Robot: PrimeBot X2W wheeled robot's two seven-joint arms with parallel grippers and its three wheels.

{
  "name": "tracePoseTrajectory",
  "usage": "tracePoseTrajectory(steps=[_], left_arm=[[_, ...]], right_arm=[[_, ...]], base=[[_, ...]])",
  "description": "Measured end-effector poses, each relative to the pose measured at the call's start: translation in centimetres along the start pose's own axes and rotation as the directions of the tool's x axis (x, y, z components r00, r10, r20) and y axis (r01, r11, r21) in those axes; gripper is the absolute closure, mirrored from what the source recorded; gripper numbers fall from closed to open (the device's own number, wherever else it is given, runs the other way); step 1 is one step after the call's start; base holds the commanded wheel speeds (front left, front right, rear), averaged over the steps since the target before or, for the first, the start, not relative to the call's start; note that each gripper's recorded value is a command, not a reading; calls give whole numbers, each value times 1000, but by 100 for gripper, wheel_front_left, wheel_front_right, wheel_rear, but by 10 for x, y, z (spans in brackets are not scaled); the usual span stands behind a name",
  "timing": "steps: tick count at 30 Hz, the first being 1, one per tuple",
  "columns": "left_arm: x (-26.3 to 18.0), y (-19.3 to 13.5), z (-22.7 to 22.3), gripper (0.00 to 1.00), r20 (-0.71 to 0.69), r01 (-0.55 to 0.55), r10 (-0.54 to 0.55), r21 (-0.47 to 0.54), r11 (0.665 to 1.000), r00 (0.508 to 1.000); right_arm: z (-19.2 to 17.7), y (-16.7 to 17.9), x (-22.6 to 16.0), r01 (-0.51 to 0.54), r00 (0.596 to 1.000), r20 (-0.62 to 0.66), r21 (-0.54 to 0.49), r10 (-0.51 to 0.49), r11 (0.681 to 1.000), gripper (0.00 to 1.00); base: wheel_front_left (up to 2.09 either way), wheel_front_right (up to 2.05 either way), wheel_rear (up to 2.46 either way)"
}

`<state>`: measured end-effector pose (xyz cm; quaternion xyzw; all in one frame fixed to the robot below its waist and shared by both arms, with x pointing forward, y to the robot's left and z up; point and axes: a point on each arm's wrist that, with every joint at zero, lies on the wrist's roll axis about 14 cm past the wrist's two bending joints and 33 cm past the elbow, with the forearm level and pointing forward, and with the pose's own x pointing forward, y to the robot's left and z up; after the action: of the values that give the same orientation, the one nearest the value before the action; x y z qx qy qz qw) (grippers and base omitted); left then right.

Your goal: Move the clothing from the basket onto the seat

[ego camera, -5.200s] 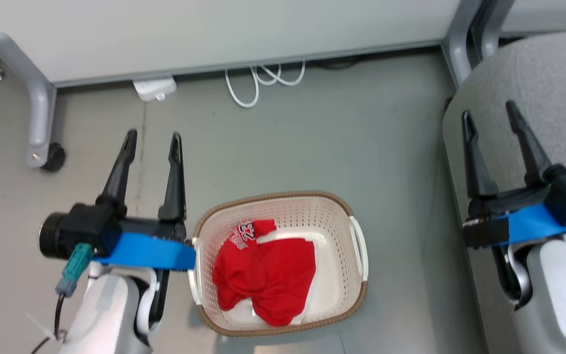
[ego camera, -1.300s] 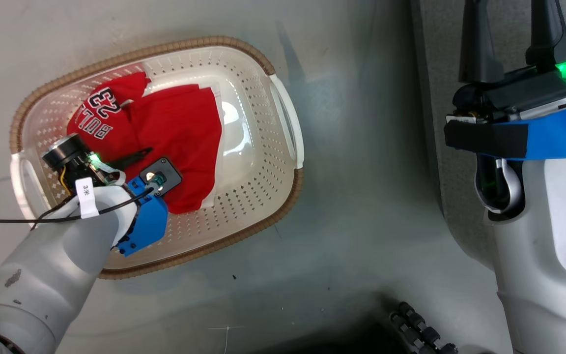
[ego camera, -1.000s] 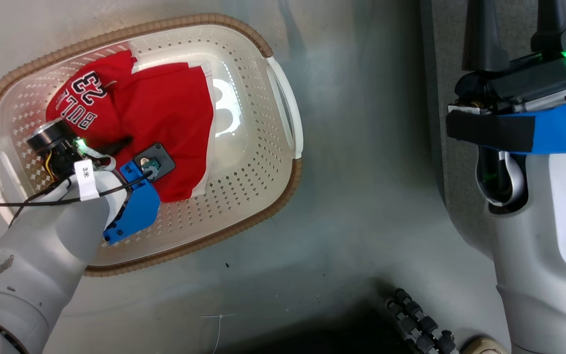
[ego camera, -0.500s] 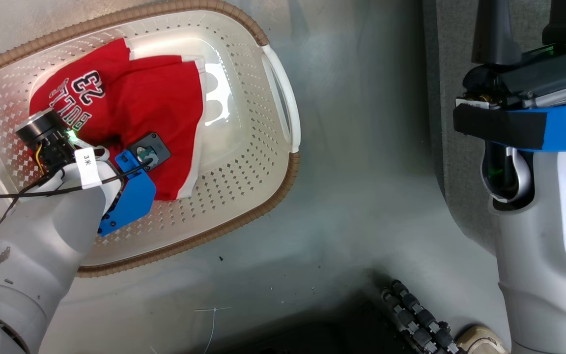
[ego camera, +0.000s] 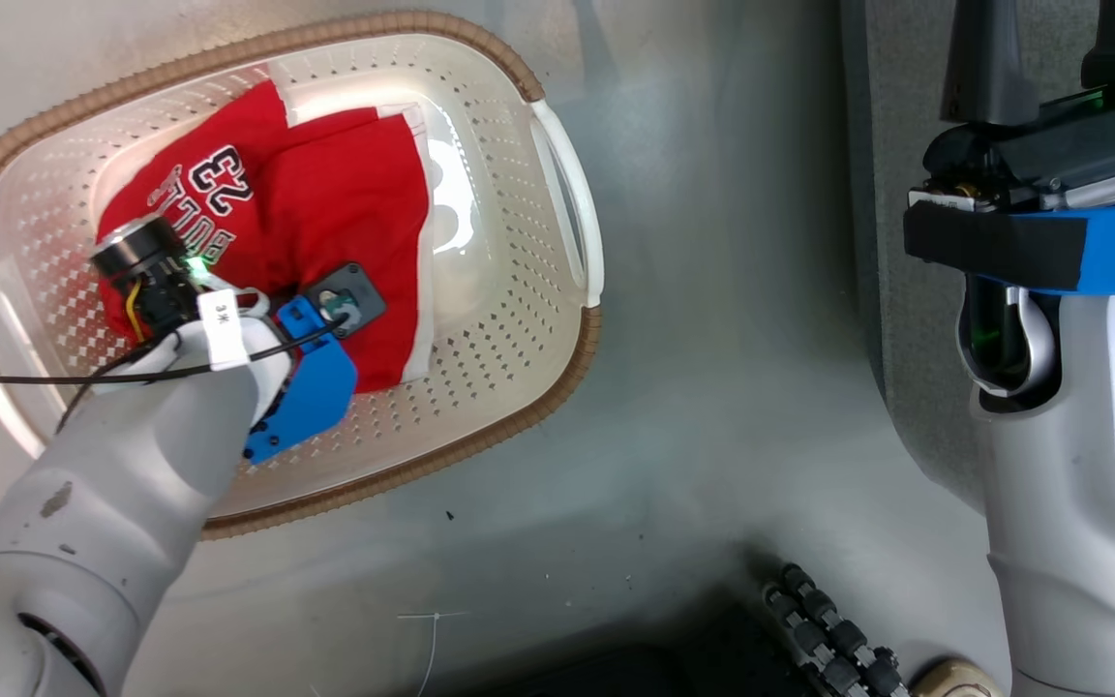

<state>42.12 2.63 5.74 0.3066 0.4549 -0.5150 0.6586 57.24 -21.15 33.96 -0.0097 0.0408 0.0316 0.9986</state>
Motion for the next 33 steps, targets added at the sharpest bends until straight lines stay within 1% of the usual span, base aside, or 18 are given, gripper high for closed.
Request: tracePoseTrajectory(steps=[7,16,18,25,33], left_arm=[[-15,2,24,100,72,-19,21,-32,999,997],[-50,1,54,100,201,-48,70,-112,993,977],[-64,2,67,100,251,-60,95,-142,988,963],[-104,10,95,100,352,-106,166,-186,977,921],[-154,18,129,100,458,-156,248,-230,961,854]], right_arm=[[12,2,1,-4,1000,22,3,4,1000,0],[31,5,-3,-10,999,45,11,10,1000,0],[40,5,-6,-12,998,55,10,11,1000,0],[60,6,-15,-15,997,75,8,15,1000,0],[83,8,-31,-19,995,94,4,18,1000,0]], base=[[0,0,0],[0,0,0],[0,0,0],[0,0,0],[0,0,0]])
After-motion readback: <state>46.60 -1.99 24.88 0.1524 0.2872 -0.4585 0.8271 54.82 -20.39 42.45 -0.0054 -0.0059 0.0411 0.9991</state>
